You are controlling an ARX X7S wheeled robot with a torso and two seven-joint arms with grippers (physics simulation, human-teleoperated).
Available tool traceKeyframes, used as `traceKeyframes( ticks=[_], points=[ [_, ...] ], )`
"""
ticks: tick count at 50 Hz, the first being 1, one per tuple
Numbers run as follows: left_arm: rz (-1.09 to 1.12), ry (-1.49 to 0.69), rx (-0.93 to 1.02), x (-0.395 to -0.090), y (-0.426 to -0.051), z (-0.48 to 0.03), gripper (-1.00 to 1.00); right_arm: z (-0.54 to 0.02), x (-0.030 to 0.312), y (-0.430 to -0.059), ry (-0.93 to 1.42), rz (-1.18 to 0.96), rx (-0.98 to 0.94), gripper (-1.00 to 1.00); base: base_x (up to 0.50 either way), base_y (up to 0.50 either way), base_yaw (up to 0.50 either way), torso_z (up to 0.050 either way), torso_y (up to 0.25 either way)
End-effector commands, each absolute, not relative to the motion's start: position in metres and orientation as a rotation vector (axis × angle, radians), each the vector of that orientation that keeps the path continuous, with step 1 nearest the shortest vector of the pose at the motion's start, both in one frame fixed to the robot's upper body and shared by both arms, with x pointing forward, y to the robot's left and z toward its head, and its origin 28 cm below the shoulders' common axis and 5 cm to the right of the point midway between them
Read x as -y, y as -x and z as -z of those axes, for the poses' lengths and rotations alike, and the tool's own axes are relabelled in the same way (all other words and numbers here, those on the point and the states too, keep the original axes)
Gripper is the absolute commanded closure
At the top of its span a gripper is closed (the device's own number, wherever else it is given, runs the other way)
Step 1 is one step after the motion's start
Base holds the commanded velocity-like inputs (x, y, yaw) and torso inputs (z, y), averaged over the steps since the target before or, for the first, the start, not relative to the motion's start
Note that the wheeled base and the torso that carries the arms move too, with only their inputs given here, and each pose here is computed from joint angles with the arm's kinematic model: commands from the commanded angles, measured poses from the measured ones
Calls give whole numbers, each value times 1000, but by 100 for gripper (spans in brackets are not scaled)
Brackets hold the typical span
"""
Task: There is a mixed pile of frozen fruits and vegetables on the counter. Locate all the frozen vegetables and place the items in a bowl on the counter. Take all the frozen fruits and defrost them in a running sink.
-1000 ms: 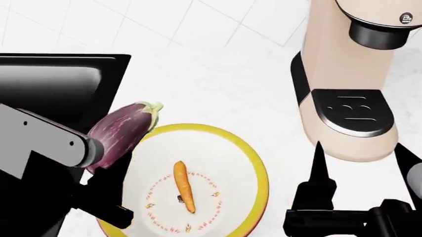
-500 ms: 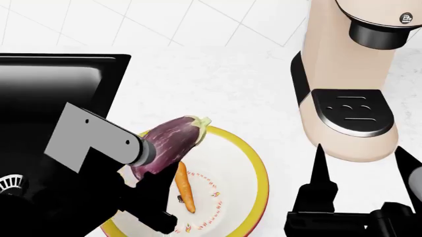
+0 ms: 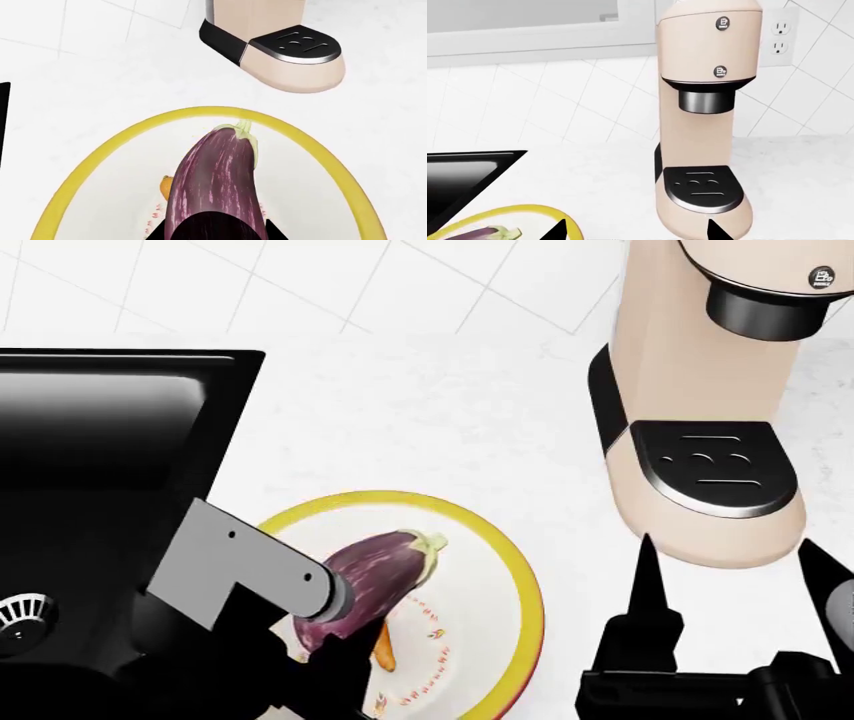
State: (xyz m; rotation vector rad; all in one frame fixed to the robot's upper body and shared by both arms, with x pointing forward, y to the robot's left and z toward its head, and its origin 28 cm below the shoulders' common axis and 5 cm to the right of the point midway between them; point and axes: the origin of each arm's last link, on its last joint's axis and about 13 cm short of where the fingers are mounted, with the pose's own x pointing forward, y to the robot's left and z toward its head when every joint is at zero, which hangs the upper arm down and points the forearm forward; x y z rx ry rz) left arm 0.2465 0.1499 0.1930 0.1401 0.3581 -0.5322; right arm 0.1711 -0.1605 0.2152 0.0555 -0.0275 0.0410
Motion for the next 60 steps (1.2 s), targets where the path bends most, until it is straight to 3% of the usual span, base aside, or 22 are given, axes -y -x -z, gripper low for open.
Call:
traceKeyframes(
  ticks=[1,7,8,27,49,60],
  points=[
    [542,-82,-346,-149,-249,-190,100,-216,162,-172,-74,-45,53,-100,0,0,0,0,0],
    [544,-83,-344,-149,-250,-190,100,-215,161,-173,-74,-49,51,-100,0,0,0,0,0],
    [541,-85,-343,-149,-251,-192,-100,-215,161,-173,-75,-48,51,-100,0,0,0,0,0],
    [506,-65,-268,-159,-245,-215,-100,-219,160,-176,-65,-51,57,-100,0,0,0,0,0],
    [172,19,-57,-234,-214,-228,-100,-235,170,-177,-19,-11,182,-100,0,0,0,0,0],
    [95,42,-17,-251,-213,-233,-100,-234,169,-177,21,-12,183,-100,4,58,0,0,0]
  ],
)
